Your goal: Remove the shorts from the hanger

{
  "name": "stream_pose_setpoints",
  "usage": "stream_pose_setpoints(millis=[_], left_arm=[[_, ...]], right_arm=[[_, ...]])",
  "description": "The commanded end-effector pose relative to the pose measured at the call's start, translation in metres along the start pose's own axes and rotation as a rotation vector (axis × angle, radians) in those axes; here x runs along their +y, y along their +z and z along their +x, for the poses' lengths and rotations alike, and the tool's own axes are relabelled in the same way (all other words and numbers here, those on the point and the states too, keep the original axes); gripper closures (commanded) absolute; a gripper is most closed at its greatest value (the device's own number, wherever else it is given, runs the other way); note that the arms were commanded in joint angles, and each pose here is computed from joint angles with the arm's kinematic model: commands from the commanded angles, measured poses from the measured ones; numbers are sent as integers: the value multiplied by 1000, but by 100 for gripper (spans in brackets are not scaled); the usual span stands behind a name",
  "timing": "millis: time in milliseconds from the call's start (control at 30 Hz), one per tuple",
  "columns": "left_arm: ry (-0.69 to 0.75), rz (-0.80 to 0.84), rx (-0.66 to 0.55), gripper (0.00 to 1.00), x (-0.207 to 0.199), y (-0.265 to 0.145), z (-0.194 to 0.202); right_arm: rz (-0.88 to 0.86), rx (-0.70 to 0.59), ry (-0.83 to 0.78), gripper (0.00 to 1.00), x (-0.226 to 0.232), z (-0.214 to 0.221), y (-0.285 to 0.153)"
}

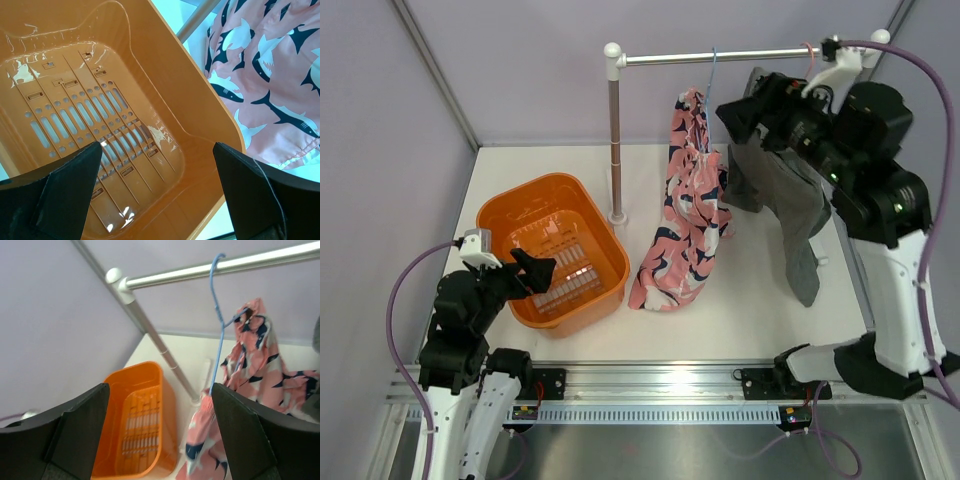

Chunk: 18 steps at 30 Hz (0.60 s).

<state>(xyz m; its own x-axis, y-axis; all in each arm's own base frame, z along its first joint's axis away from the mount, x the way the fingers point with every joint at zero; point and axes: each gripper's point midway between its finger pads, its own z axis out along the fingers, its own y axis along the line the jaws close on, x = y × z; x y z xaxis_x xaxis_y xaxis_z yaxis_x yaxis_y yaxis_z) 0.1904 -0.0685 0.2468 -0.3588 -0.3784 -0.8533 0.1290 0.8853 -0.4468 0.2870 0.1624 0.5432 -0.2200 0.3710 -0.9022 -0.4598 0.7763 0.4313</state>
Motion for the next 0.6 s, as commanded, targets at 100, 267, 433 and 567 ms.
stream_pose_setpoints(millis=[100,267,433,567], left_arm=[[7,28,-55,1,-7,1,-14],[8,34,-39,1,-7,4,-11],[12,50,-9,1,-10,8,-7],[15,58,3,1,-11,8,-5]], right_arm=[[306,26,-175,11,-52,18,70],[385,5,-233,10,-74,28,115],[423,-69,-270,9,-87,26,146],[451,-57,-290,9,-95,30,166]])
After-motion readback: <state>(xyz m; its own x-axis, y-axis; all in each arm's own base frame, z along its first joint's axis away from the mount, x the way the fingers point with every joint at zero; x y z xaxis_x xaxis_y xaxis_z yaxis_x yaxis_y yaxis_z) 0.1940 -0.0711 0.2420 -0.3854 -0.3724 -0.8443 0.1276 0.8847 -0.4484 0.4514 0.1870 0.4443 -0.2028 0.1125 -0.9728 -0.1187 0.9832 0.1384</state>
